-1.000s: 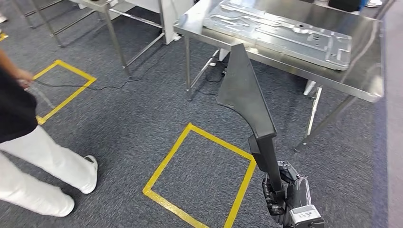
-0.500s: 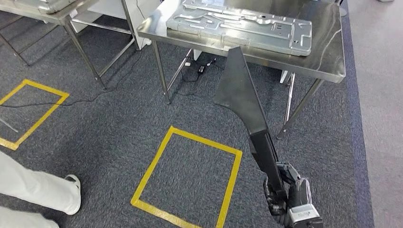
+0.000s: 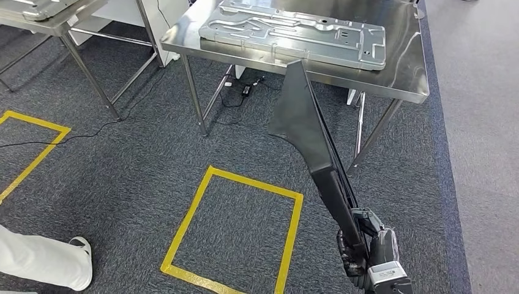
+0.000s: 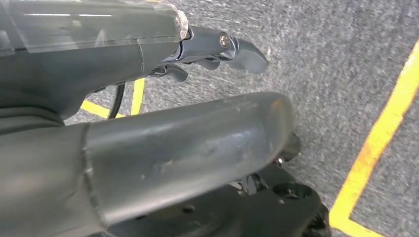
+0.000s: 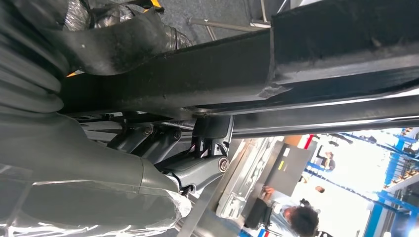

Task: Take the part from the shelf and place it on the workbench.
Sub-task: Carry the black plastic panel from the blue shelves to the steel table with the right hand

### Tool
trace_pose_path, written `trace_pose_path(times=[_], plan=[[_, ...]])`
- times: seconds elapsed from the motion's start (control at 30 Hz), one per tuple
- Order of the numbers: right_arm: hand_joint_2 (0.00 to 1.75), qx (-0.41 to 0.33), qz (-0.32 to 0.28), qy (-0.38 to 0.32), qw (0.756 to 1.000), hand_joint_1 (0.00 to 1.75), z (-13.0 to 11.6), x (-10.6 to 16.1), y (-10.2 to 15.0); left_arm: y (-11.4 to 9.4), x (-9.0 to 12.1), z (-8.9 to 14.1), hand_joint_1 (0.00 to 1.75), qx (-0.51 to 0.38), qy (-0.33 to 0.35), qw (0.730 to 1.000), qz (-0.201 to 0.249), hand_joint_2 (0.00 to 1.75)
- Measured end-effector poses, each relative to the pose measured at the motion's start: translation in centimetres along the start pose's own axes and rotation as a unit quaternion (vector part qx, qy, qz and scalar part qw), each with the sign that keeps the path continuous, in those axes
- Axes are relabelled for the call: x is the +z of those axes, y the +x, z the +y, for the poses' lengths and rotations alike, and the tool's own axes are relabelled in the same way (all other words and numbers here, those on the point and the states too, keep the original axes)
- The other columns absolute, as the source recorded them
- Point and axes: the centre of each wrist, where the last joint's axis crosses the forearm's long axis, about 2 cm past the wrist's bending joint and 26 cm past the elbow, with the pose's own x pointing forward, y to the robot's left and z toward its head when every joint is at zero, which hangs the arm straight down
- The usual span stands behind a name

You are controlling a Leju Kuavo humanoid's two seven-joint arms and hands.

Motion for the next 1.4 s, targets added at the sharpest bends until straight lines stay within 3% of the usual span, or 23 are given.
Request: trace_pose_path(times=[0.8, 1.0, 1.4], plan=[[1.75, 0.0, 0.001, -0.001, 1.0, 1.75, 0.05, 0.0, 0.0, -0.03, 0.07, -0.21, 0.0, 0.001, -0.002, 1.0, 0.001, 0.0], [1.75, 0.049, 0.025, 0.009, 0.998, 1.75, 0.02, -0.05, 0.01, 0.19, 0.01, -0.12, 0.0, -0.004, 0.002, 1.0, 0.012, 0.0], [1.75, 0.058, 0.033, 0.009, 0.998, 1.75, 0.04, -0.22, 0.02, -0.02, 0.15, -0.16, 0.0, -0.005, 0.004, 1.0, 0.017, 0.0]])
